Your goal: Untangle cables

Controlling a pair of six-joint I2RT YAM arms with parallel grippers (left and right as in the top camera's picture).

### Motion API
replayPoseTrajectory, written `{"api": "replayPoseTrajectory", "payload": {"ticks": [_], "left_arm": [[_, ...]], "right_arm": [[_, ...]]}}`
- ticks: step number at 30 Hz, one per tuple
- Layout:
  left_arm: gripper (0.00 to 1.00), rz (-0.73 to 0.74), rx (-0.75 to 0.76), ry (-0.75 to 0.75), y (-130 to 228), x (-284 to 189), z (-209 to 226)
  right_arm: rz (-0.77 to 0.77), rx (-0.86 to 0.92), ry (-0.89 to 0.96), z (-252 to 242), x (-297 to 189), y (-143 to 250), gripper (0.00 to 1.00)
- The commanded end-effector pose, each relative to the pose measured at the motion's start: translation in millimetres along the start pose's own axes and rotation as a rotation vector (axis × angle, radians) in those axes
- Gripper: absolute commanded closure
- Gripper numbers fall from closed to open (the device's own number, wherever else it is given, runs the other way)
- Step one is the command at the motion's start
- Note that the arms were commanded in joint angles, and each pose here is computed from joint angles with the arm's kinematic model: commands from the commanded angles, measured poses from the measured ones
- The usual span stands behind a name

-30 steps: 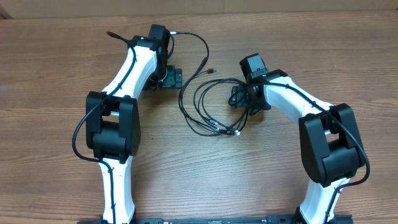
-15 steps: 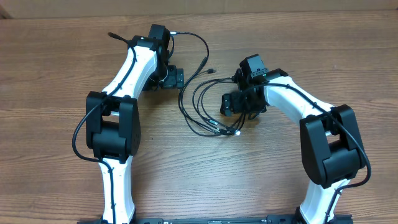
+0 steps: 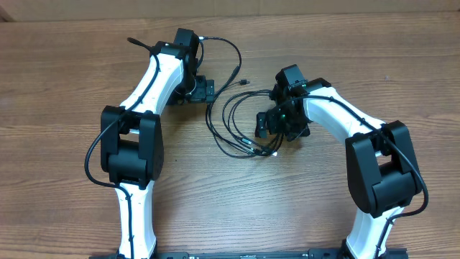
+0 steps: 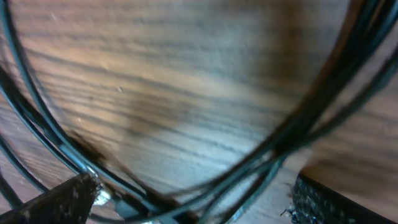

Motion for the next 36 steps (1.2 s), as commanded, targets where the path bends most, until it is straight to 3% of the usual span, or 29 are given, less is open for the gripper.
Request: {"api": "replayPoseTrajectory", "payload": {"ticks": [1,7,36], "left_arm": [[0.00,-0.051,0.010,0.019,-4.3,-19.0,-5.4],[0.00,-0.051,0.010,0.019,-4.3,-19.0,-5.3],[0.01,-0.051,0.010,0.018,-4.3,-19.0,-5.1]], "right_arm": [[0.017,0.060,0.083,-0.8,1.7,14.6,0.00],[-0.139,0.147,0.196,6.2,-27.1,16.3,0.00],[-0.100,0.168,0.210,-4.2,-29.5,18.7,0.00]]}}
Point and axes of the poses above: each gripper's point midway between its finger pads, its own x axis out along the fingers, its own z axis along the line the jaws close on, y = z × x, the point moved 10 cm from there along -x, back along the fingers, and after that the axes turned 7 degrees about x, right-handed, at the moved point
